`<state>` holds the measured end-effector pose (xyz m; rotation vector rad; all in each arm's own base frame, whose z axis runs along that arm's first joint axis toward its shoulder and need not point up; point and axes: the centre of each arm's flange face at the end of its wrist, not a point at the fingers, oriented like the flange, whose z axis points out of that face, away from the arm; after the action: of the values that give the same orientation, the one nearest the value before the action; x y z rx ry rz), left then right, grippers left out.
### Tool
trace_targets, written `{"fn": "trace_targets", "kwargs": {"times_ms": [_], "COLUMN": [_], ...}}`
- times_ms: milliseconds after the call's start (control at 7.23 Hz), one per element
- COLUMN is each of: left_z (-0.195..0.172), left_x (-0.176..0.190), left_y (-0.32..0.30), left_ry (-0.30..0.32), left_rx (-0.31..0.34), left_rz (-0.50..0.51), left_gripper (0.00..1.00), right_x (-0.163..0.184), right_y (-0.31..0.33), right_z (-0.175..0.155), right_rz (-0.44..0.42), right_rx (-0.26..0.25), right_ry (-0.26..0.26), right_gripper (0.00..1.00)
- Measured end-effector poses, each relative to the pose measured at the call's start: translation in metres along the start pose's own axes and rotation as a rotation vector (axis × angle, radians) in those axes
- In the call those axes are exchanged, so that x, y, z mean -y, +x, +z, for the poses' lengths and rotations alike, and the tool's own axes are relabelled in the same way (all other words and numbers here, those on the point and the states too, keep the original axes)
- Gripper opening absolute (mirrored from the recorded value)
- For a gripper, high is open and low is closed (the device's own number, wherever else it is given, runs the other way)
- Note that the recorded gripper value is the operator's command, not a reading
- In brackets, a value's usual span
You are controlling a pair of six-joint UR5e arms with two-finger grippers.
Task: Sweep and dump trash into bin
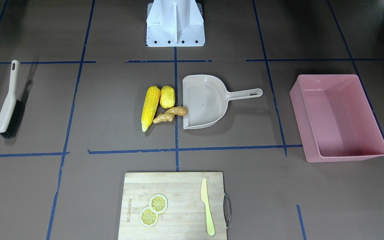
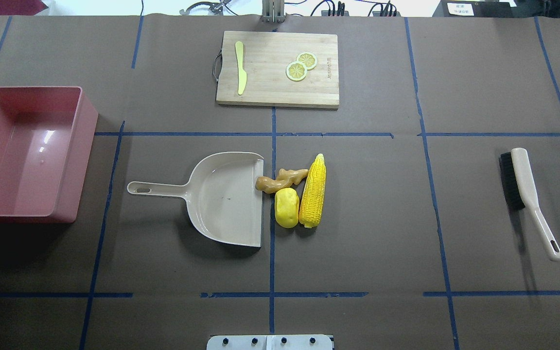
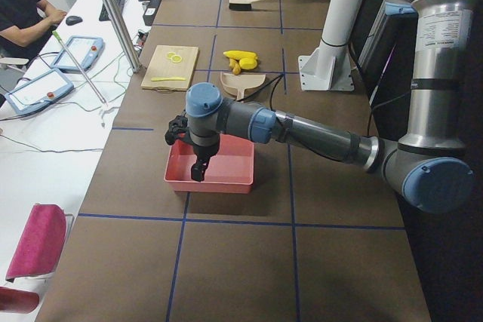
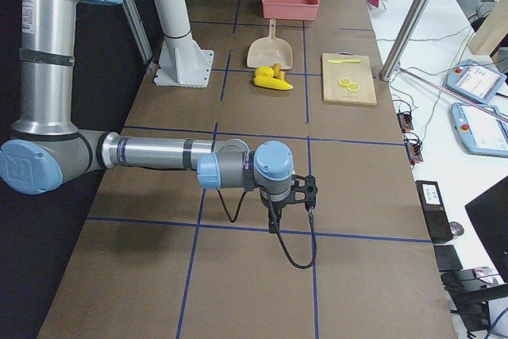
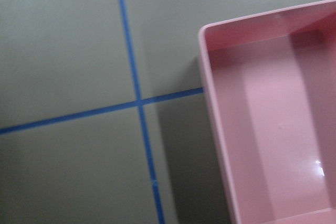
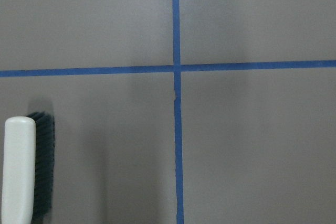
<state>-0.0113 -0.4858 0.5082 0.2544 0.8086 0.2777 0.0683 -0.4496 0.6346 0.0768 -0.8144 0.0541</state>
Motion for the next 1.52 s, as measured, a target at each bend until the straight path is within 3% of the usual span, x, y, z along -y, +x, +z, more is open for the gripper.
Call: {"fn": "trace_targets", "kwargs": {"times_ms": [415,830,1245,1521], "left_z": [-0.010,-0.001,0.013,0.024], "left_x": [0.041,0.091,0.108,0.111], "left_y": [0.097,0.189,0.238,0.269], "left_ry": [0.057,0.067,0.083,0.087], "left_rx": [-0.049,-0.116,-0.067,-0.090], "left_rz": [0.222,0.333,0.425,0.487], "left_gripper": [1.00,1.00,1.00,1.00], "right_x": [0.028,0.031,0.020,-0.013], "right_y": [-0.027,-0.045,-0.105,-0.160], "right_z": [-0.009,-0.003,-0.013,-0.012], "right_rz": [-0.050,-0.072,0.091,0.137], "right_rx": [0.009,0.017,0.087,0.073], "right_ry": [0.021,0.010,0.000,-0.025], "right_gripper": [1.00,1.00,1.00,1.00]}}
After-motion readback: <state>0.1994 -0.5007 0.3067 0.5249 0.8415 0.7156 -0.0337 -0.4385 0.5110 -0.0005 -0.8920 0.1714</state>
